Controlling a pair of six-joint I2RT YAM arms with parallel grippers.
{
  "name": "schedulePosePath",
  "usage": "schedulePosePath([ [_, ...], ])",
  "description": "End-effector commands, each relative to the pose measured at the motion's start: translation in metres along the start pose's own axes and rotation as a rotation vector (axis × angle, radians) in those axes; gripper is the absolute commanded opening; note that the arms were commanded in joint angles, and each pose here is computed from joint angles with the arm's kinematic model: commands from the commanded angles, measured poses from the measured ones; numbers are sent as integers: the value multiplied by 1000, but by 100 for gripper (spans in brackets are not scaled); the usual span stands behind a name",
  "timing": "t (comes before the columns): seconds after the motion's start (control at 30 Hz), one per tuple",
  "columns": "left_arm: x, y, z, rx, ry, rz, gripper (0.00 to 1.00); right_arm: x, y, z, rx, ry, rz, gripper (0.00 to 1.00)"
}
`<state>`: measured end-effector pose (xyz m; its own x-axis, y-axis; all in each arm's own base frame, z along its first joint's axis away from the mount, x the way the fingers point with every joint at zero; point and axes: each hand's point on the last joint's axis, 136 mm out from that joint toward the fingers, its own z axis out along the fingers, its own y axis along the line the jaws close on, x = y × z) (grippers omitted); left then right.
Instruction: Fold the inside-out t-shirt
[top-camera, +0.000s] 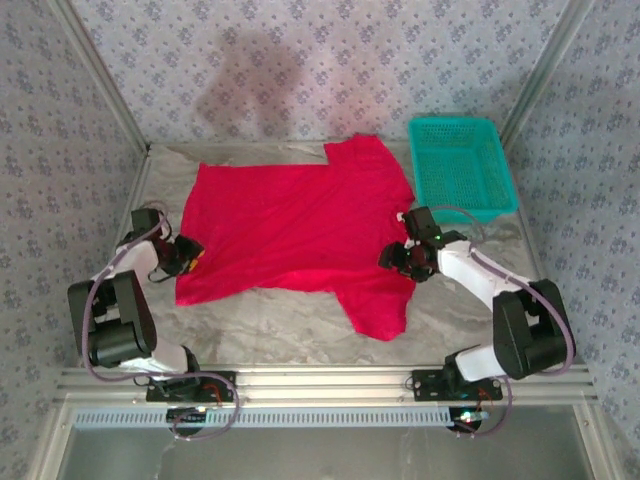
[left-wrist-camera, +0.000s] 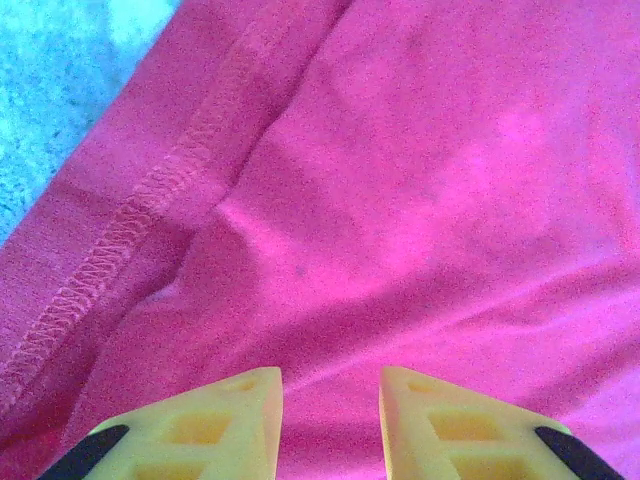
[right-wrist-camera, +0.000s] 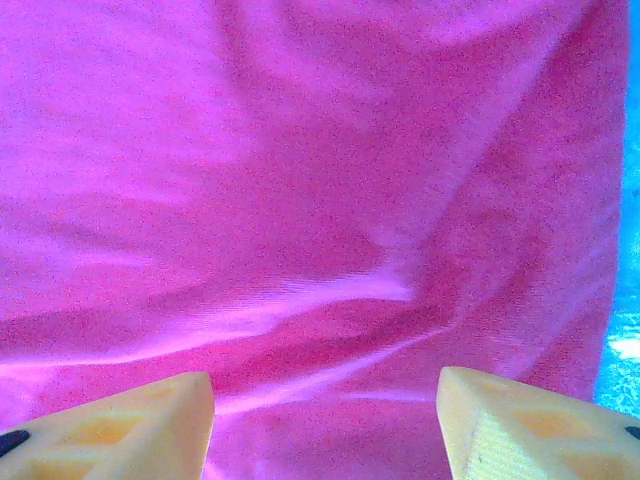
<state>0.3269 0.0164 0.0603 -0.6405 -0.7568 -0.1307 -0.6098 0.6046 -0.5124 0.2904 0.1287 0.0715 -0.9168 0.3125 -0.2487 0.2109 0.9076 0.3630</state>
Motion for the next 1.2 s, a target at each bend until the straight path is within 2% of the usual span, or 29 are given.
schedulePosePath([
  [0.0, -5, -9, -11, -14, -20, 33, 32, -27, 22, -14, -30, -72, -27, 64],
  [0.1, -6, -10, -6, -10, -10, 20, 33, -45, 38, -1, -58, -80, -71, 65],
  [0.2, -8, -10, 4, 1, 9, 1, 38, -56, 45, 26, -55, -39, -80, 65],
  [0.33, -11, 4, 17, -28, 30, -41, 41, -51, 22, 62, 51, 52, -37, 64],
  [0.47, -10, 25, 22, -56, 34, -82, 42, -31, -6, 71, 123, 92, -11, 64],
  [0.57, -7, 28, 16, -65, 23, -80, 43, -22, -11, 58, 132, 100, -34, 64],
  [0.7, -6, 32, -18, -127, -49, -43, 43, -8, -3, 11, 127, 86, -123, 66],
  [0.8, 0, 48, -49, -233, -105, -45, 38, 23, -11, -19, 167, 90, -181, 67],
  [0.9, 9, 63, -71, -301, -149, -61, 39, 62, -28, -35, 194, 112, -184, 67],
  [1.0, 18, 76, -76, -311, -156, -95, 41, 92, -44, -43, 186, 111, -124, 65],
  [1.17, 32, 91, -55, -295, -80, -159, 41, 120, -57, -42, 112, 99, -58, 57],
])
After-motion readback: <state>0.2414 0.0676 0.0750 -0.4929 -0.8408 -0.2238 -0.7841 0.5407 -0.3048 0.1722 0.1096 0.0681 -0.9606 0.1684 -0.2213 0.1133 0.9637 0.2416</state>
